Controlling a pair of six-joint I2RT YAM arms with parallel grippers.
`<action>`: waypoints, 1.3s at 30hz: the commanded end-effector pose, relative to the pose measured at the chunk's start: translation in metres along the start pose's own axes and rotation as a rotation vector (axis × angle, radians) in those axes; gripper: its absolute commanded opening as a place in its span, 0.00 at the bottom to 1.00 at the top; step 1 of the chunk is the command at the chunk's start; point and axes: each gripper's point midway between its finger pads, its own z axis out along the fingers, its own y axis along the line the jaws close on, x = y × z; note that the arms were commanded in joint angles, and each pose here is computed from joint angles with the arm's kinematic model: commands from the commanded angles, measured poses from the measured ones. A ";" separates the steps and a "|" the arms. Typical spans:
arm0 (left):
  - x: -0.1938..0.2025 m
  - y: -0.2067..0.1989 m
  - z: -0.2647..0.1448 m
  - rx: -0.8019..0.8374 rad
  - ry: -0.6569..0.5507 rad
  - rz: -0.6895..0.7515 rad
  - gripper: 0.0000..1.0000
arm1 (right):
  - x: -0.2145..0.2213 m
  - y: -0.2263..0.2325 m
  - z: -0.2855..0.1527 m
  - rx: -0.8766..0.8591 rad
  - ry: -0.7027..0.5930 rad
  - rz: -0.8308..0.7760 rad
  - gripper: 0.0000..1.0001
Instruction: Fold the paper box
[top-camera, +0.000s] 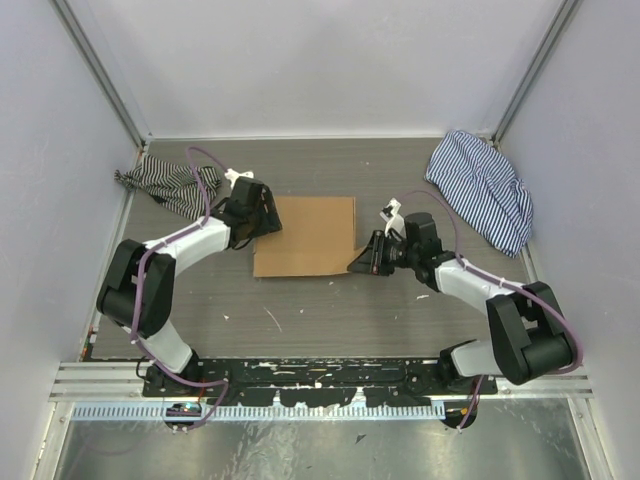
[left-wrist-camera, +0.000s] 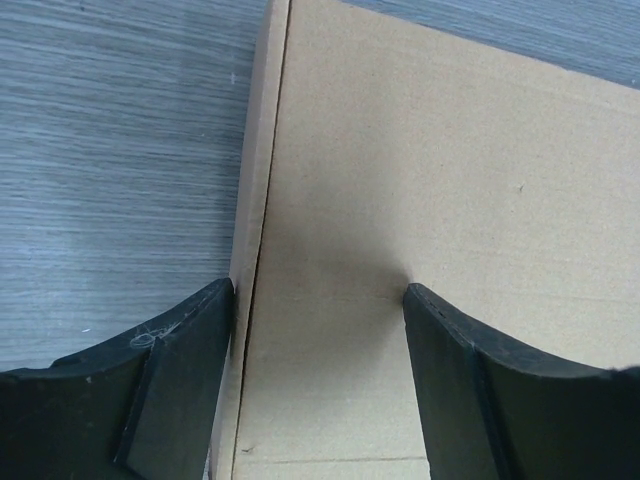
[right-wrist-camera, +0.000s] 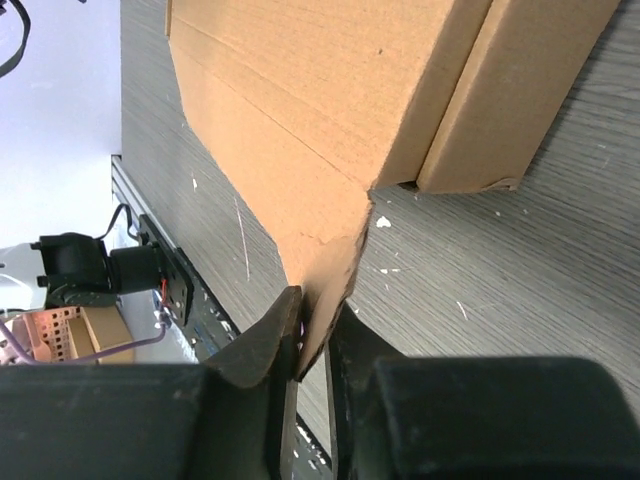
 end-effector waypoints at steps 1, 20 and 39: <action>0.046 0.015 -0.015 -0.063 0.183 0.058 0.74 | -0.036 0.036 0.001 -0.080 -0.043 -0.077 0.22; 0.006 0.019 -0.065 -0.133 0.094 0.053 0.79 | -0.046 -0.002 -0.036 0.322 -0.014 -0.146 0.59; 0.005 0.039 -0.106 -0.126 -0.015 -0.016 0.81 | -0.087 0.016 -0.119 0.602 -0.233 -0.235 0.79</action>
